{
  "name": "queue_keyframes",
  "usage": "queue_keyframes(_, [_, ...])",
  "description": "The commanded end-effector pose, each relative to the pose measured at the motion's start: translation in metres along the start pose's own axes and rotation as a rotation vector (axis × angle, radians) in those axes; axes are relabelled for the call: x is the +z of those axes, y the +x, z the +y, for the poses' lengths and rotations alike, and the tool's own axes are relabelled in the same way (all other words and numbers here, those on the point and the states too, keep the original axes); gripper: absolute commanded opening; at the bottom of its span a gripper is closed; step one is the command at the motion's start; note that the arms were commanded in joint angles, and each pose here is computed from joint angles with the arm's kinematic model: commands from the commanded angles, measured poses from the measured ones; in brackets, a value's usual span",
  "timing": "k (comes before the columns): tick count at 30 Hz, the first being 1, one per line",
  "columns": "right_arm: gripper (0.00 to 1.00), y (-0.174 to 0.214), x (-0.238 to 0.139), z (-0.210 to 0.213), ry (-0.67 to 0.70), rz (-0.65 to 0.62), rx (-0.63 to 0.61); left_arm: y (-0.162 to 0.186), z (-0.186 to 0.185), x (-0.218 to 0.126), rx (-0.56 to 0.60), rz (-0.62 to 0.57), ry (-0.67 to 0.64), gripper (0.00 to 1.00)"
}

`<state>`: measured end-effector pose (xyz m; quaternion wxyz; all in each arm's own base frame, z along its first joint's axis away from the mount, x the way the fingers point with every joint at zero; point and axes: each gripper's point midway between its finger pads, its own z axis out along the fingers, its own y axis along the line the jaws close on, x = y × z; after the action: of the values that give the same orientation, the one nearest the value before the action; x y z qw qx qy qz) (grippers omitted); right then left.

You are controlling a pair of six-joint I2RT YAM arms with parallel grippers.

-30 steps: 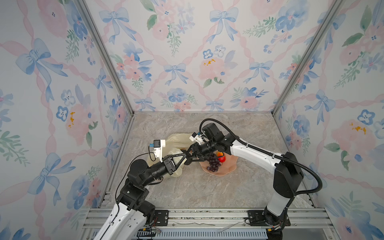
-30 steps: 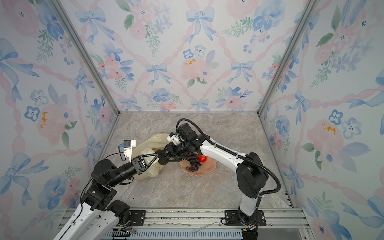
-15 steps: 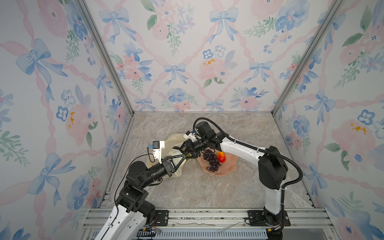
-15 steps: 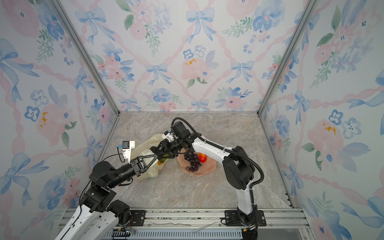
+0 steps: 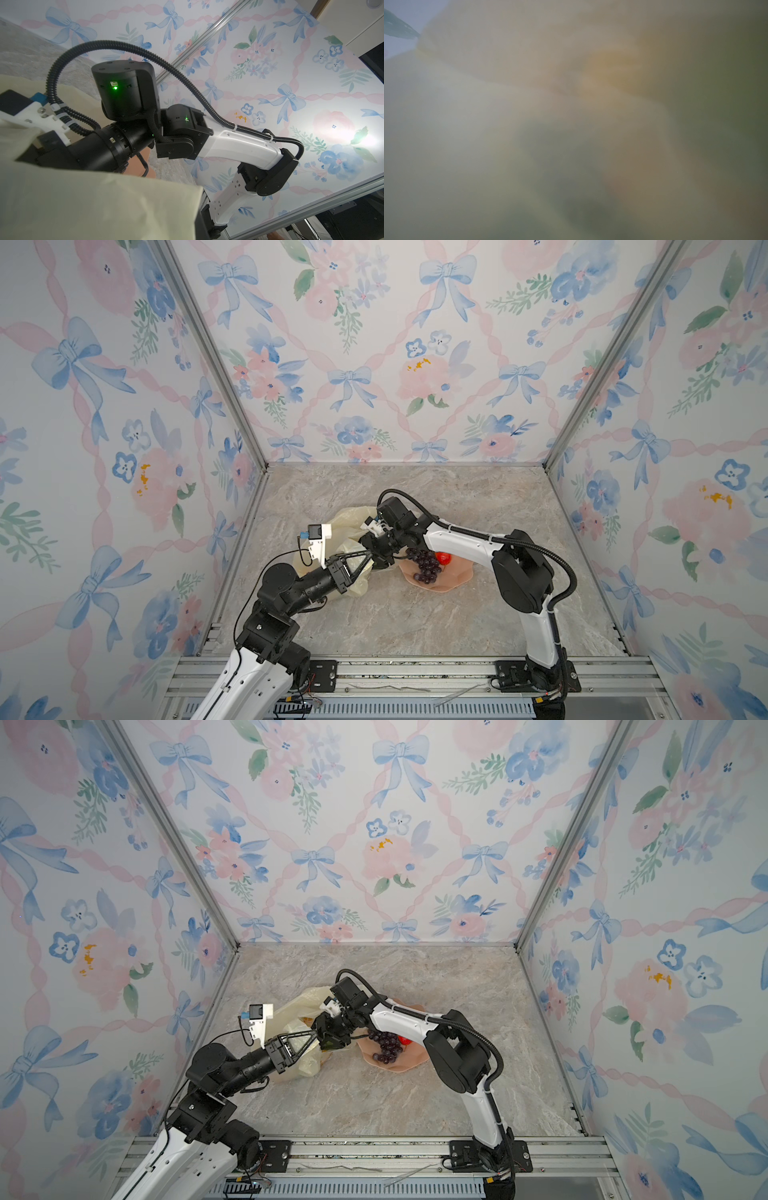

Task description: Place the fruits into the plastic bag

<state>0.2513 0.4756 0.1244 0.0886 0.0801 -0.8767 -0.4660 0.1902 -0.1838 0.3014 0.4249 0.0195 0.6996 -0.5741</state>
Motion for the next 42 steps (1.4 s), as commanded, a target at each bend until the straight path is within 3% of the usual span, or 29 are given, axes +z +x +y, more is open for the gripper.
queue_keyframes(1, [0.55, -0.009, 0.007, 0.011, -0.021, -0.015, -0.022, -0.006, -0.004, -0.001, 0.055, -0.035, 0.016, 0.0])
queue_keyframes(14, [0.78, -0.011, 0.012, 0.04, -0.127, 0.012, -0.066, -0.009, -0.001, -0.006, 0.028, -0.062, -0.009, 0.0])
queue_keyframes(24, [0.79, 0.0, -0.017, 0.042, -0.084, -0.022, -0.122, -0.007, 0.005, -0.005, 0.029, -0.062, -0.028, 0.0])
queue_keyframes(31, [0.8, -0.015, -0.045, 0.038, -0.009, -0.114, -0.161, -0.004, 0.006, -0.007, 0.041, -0.045, -0.046, 0.0])
queue_keyframes(38, [0.81, -0.051, -0.095, 0.026, 0.114, -0.261, -0.209, -0.005, 0.005, -0.008, 0.037, -0.042, -0.049, 0.0])
queue_keyframes(42, [0.81, -0.08, -0.118, 0.028, 0.094, -0.343, -0.213, -0.004, 0.007, -0.007, 0.024, -0.04, -0.054, 0.0])
